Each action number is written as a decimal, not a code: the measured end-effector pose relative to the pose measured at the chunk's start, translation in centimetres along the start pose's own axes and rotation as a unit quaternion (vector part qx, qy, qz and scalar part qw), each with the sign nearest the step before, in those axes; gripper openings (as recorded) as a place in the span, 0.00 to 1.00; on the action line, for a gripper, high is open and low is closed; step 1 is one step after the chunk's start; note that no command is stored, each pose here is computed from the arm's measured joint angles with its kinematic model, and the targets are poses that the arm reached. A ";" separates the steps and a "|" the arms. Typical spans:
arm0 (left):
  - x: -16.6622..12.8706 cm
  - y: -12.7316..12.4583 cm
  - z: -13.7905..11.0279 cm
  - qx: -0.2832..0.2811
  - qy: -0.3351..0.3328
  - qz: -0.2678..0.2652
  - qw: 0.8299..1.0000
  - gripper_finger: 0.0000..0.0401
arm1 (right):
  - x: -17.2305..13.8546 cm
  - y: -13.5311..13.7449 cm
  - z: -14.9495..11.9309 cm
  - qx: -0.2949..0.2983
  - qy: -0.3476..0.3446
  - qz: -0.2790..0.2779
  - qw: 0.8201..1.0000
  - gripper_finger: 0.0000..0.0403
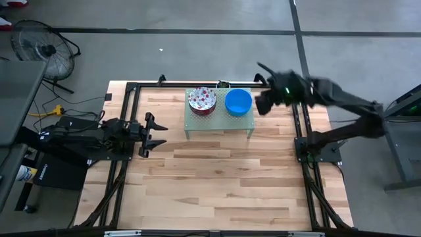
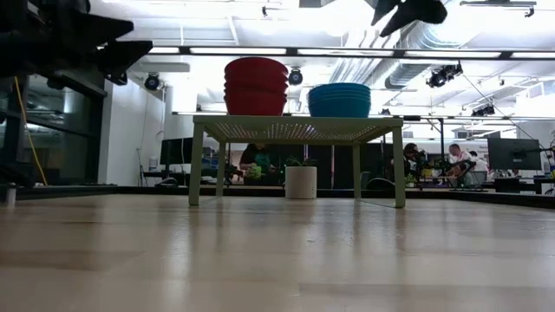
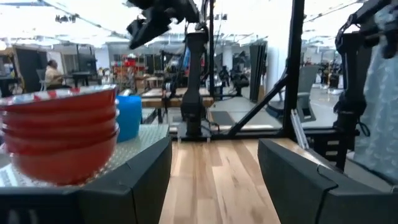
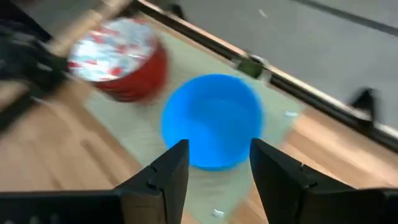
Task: Pick & Place Mini bowls
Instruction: Return to Home Position
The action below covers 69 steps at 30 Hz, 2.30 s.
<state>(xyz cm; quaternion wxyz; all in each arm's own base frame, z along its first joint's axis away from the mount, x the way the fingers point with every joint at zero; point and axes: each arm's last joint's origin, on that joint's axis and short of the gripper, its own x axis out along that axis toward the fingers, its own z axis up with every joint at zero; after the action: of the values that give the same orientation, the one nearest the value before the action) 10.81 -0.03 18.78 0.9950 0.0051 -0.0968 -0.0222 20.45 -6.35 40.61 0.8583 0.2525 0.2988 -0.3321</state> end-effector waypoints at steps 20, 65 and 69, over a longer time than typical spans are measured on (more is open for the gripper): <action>0.0 0.4 -0.2 -0.042 0.009 0.064 0.997 0.58 | 6.6 -4.9 -19.9 0.069 -0.155 0.334 0.927 0.36; -0.6 0.1 -3.3 -0.047 0.170 0.031 0.984 0.58 | 6.6 -8.2 -23.1 -0.006 -0.229 0.343 0.911 0.36; -0.6 0.1 -3.2 -0.047 0.169 0.031 0.984 0.58 | 6.6 -8.2 -23.1 -0.016 -0.233 0.340 0.911 0.36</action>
<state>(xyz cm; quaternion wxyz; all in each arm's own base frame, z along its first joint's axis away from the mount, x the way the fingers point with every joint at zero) 10.89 0.12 15.48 0.9964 -0.0406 0.0741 0.0054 10.54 0.08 18.15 0.9685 0.2404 -0.0081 -0.0642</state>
